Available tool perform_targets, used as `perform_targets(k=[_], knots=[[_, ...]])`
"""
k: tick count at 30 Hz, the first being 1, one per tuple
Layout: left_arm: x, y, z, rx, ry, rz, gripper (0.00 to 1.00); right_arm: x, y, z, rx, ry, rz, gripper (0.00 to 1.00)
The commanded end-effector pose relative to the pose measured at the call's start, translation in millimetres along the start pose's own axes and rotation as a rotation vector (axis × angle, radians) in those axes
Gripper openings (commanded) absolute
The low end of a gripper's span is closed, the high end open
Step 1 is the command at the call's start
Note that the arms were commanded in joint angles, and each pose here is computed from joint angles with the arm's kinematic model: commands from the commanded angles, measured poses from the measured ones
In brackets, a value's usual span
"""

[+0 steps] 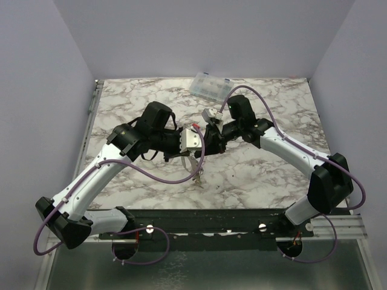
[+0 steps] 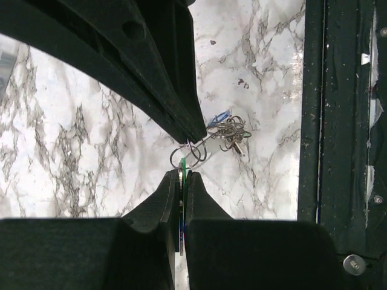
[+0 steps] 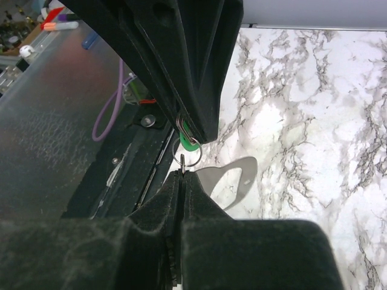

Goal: Remove the keys from the keyring

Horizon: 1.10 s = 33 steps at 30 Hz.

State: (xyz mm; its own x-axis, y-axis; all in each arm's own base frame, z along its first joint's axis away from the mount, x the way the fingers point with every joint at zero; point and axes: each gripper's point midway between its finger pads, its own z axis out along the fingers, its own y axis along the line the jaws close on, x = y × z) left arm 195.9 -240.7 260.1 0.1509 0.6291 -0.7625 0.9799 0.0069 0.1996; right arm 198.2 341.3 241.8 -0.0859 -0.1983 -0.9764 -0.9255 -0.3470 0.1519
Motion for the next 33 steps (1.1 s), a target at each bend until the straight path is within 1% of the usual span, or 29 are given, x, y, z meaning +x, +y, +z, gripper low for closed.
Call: perform_targets(k=[1,4,7,10,12,15,19,25,30,33], knots=[[4,20,-20,-0.158,-0.014,0.004,0.00,-3,-5,-7,0.063,-0.010,0.060,0.01],[20,20,-18,-0.184,0.018,-0.028,0.00,-17,-17,-18,0.112,-0.073,0.087,0.01],[32,15,-9,-0.179,0.025,-0.064,0.00,-36,-28,-29,0.161,-0.185,0.124,0.01],[33,12,3,-0.163,-0.014,-0.142,0.00,-49,-27,-33,0.175,-0.330,0.165,0.01],[31,15,9,-0.173,-0.040,-0.206,0.00,-55,-29,-32,0.174,-0.386,0.195,0.01],[26,17,15,-0.172,-0.074,-0.259,0.00,-61,-31,-33,0.181,-0.452,0.218,0.01],[24,17,22,-0.156,-0.098,-0.328,0.00,-60,-29,-33,0.185,-0.493,0.250,0.01],[20,22,31,-0.165,-0.141,-0.409,0.00,-51,-15,-24,0.137,-0.508,0.289,0.01],[7,24,34,-0.140,-0.196,-0.428,0.00,-41,-13,-12,0.104,-0.501,0.327,0.01],[-6,23,28,-0.122,-0.233,-0.399,0.00,-34,-14,-9,0.098,-0.497,0.343,0.01]])
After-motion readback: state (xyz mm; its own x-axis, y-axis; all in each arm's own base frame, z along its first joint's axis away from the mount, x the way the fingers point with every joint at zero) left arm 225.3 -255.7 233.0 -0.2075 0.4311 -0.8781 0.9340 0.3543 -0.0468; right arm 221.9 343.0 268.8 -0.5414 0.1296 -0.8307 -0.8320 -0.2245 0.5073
